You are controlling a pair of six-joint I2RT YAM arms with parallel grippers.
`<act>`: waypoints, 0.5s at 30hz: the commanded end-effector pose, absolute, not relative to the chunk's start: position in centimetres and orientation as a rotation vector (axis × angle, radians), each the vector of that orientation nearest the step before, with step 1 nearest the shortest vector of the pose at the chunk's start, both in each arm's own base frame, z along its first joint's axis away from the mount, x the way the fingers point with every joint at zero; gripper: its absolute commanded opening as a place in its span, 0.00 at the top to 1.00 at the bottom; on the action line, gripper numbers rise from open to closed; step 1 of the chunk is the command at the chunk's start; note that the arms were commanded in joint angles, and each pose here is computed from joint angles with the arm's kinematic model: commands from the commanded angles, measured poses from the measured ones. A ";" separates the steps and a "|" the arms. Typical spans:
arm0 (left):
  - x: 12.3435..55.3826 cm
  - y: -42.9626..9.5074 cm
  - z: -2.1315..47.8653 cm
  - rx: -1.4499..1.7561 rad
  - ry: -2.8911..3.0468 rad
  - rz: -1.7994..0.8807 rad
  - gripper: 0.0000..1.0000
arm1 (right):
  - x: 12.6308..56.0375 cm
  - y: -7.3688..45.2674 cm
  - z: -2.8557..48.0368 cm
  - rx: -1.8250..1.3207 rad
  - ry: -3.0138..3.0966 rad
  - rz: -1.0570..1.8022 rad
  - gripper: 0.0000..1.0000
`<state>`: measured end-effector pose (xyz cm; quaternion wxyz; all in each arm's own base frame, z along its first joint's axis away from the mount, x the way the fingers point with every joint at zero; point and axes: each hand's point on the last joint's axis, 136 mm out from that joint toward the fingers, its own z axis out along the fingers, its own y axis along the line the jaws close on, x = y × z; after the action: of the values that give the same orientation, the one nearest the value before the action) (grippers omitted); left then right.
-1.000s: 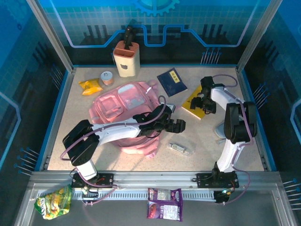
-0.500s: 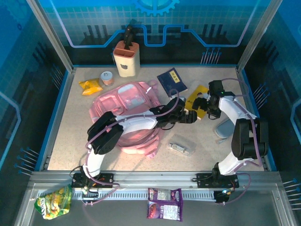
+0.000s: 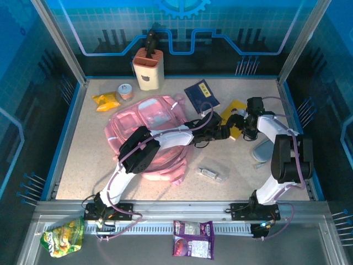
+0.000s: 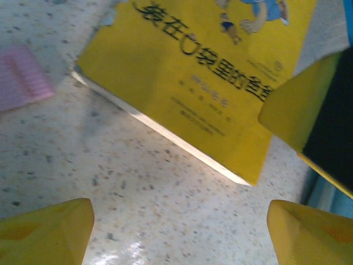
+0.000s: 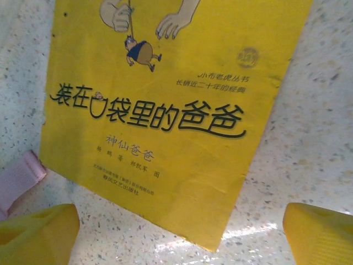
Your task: Pack the student bag
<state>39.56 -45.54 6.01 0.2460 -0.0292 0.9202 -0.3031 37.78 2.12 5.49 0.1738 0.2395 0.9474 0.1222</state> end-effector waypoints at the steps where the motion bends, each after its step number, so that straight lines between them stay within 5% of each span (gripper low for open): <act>1: 41.1 -44.6 6.7 -0.129 2.464 -0.827 0.20 | 37.8 3.1 4.1 0.700 2.725 0.395 0.08; 9: 40.7 -41.8 8.6 -0.170 2.442 -0.782 0.20 | 37.6 5.8 2.5 0.612 2.807 0.453 0.18; 15: 42.5 -40.3 8.7 -0.223 2.421 -0.786 0.21 | 35.1 6.5 1.3 0.611 2.858 0.463 0.40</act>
<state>41.21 -41.50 6.73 0.2670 -0.0668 0.9174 -0.2875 37.52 5.06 2.37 0.1327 0.2148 0.9574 0.1402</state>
